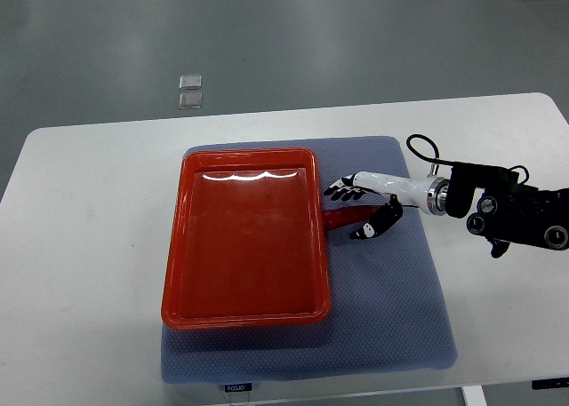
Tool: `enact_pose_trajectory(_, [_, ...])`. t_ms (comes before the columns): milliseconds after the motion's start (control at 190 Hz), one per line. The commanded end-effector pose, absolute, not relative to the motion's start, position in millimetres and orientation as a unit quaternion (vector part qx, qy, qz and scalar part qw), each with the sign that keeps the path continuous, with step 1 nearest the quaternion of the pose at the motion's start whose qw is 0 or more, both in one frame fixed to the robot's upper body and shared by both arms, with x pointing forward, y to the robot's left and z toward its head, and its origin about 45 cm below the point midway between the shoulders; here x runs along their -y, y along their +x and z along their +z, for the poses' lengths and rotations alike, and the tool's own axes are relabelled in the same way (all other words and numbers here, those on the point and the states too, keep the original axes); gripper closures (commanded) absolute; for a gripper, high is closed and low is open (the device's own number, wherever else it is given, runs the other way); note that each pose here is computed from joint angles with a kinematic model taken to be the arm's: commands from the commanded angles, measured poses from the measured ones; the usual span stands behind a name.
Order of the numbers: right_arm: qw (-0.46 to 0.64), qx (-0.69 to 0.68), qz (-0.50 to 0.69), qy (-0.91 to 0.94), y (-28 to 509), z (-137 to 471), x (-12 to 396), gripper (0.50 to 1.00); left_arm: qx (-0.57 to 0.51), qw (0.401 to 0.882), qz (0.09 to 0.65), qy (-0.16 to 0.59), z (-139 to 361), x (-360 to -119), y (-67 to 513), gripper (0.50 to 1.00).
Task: Place red pepper on red tray
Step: 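Close the right hand's fingers around the red pepper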
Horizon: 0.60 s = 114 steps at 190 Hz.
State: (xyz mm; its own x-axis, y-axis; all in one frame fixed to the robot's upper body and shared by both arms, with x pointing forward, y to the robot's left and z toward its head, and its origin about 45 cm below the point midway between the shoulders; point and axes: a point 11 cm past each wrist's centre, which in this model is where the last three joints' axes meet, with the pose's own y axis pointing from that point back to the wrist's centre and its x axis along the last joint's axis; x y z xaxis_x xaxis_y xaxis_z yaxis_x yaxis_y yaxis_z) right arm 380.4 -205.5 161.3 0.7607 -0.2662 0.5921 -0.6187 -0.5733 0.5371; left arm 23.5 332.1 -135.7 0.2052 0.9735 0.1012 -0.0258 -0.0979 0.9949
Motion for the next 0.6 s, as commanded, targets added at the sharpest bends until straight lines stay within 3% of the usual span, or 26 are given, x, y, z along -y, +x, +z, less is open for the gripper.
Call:
enact_pose_trajectory(0, [0.383,0.256,0.230,0.857,377.2,156.8,205.8,0.691,-0.416,0.527,0.474,0.570,-135.8,-332.1,23.0,0.500])
enact_pose_trajectory(111, [0.385,0.261,0.231,0.855,373.3,150.5,208.4,0.693,-0.417,0.527,0.474,0.570,-135.8,-332.1,23.0,0.500])
enact_pose_trajectory(242, [0.386,0.264,0.232,0.853,371.6,147.8,209.7,0.758,-0.417,0.527,0.474,0.570,-135.8,-332.1,23.0,0.500])
enact_pose_trajectory(295, [0.384,0.266,0.234,0.853,372.1,148.3,209.7,0.805,-0.417,0.527,0.474,0.569,-135.8,-331.5,23.0,0.500])
enact_pose_trajectory(353, [0.385,0.266,0.236,0.852,372.5,148.2,209.6,0.907,-0.418,0.528,0.474,0.568,-135.9,-331.0,23.0,0.500])
enact_pose_trajectory(426, [0.387,0.261,0.245,0.850,372.3,147.9,208.3,0.997,-0.417,0.528,0.473,0.569,-135.9,-331.0,23.0,0.500])
enact_pose_trajectory(595, [0.389,0.267,0.255,0.844,374.5,149.2,211.9,1.000,-0.417,0.527,0.474,0.570,-135.8,-332.1,23.0,0.500])
